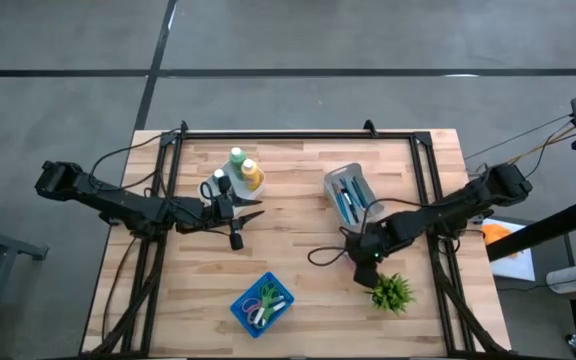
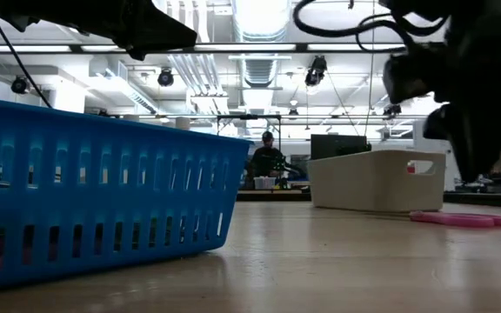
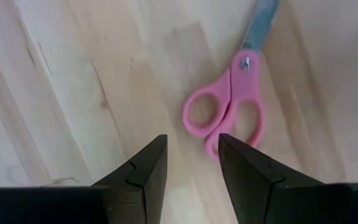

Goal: Pick & Place Paint Supplies
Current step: Put the pink scissors into the blue bin

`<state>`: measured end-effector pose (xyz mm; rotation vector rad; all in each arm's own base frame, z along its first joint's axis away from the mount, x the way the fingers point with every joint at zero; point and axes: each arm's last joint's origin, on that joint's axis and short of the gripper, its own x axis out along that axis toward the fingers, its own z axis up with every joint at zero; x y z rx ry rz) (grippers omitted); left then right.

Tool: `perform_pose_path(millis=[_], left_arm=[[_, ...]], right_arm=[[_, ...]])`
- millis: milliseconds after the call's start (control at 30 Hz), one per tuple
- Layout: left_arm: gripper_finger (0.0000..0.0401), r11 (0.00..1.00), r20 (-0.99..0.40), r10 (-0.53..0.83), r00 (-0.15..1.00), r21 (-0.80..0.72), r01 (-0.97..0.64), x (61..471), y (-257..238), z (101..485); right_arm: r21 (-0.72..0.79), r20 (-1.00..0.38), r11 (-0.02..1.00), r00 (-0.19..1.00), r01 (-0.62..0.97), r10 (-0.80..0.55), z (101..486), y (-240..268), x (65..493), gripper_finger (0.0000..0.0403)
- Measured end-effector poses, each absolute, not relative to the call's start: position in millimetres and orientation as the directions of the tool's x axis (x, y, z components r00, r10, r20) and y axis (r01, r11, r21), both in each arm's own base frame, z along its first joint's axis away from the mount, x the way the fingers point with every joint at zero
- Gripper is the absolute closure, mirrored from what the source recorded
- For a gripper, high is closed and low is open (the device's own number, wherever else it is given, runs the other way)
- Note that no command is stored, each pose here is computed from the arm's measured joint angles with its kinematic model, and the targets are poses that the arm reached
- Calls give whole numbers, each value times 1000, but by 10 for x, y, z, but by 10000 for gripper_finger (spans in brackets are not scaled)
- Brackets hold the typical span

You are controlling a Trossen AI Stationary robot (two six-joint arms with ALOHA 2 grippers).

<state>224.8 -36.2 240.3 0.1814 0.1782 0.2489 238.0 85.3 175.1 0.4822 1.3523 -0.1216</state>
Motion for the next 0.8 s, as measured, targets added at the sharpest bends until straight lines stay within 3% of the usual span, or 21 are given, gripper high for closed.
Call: perform_pose_path(millis=[467, 800], left_arm=[[288, 953, -150, 259, 954, 198, -228, 2248, -363, 2406], [288, 954, -144, 259, 955, 194, -229, 2249, -364, 2414]], right_arm=[[117, -992, 921, 93, 373, 88, 1306, 935, 2391, 260], [99, -989, 934, 134, 343, 56, 1369, 976, 2531, 260]])
